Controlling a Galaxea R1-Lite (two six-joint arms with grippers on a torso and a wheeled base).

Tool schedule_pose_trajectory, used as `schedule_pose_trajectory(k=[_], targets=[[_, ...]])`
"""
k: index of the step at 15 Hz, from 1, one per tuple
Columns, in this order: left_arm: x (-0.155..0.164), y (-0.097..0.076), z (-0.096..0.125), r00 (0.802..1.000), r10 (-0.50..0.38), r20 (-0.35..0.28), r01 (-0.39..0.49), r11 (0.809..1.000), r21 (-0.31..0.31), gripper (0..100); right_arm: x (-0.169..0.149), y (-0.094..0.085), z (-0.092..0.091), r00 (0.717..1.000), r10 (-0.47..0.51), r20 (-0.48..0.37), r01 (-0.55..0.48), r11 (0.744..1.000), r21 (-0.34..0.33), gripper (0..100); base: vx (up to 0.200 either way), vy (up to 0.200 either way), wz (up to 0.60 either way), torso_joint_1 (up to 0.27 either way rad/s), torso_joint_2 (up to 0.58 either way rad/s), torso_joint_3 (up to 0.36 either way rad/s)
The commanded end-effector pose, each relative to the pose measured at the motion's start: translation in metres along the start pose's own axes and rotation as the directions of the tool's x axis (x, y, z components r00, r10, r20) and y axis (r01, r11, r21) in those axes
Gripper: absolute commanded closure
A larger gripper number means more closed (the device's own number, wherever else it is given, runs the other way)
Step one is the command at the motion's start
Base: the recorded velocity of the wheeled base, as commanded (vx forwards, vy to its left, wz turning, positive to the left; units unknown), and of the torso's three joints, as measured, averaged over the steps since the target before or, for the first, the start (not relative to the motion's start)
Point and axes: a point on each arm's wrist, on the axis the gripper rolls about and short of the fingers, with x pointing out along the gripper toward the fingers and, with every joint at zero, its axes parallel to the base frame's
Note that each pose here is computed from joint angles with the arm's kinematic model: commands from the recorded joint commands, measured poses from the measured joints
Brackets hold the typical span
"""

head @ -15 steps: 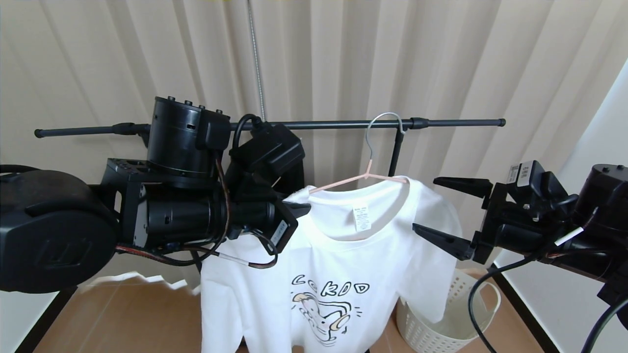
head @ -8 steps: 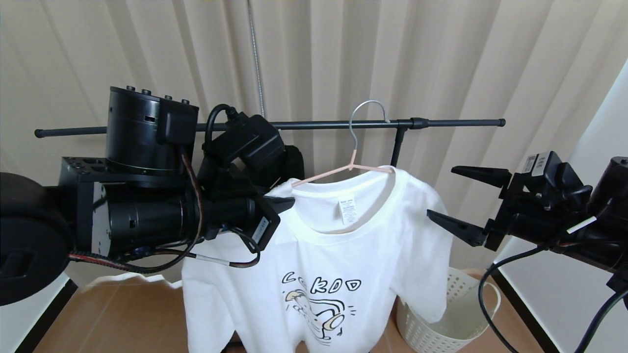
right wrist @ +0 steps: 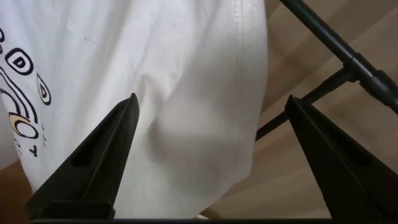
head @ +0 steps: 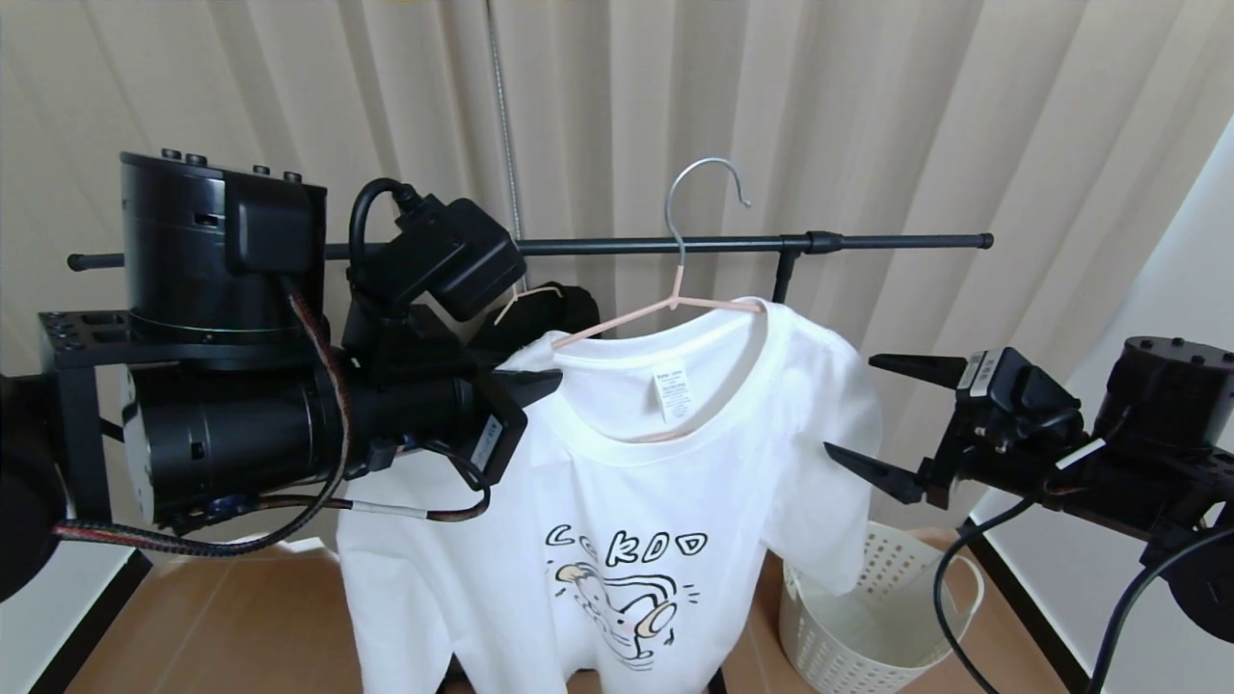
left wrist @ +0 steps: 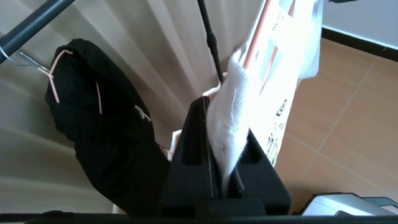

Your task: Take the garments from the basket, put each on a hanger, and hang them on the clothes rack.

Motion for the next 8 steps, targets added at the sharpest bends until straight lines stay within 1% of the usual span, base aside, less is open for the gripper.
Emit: schedule_pose_trajectory(k=[1,2,3,8], targets=[[-0.0048,0.0002,0.0014,1.000,0.004,0.011,-0.004,1.000,0.001,100,0.0061,0.0012,-0.0094,1.000,0.014,-0.021,-0.014,1.000,0.018,0,0.000,0.000,0.00,0.000,0.00,0.000],[-0.0048,0.0002,0.0014,1.000,0.004,0.011,-0.004,1.000,0.001,100,0.0061,0.0012,-0.0094,1.000,0.014,-0.021,-0.014,1.000,0.018,0,0.000,0.000,0.00,0.000,0.00,0.000],[-0.0074,-0.0001,0.0008,1.000,0.004,0.012,-0.004,1.000,0.001,100,0.0065,0.0010,-0.0097,1.000,0.015,-0.022,-0.015,1.000,0.014,100,0.000,0.000,0.00,0.000,0.00,0.000],[-0.0112,0.0000,0.0015,1.000,0.007,0.019,-0.007,1.000,0.001,100,0.0111,-0.0026,-0.0123,0.997,-0.041,-0.060,0.042,0.999,0.011,100,0.000,0.000,0.00,0.000,0.00,0.000]])
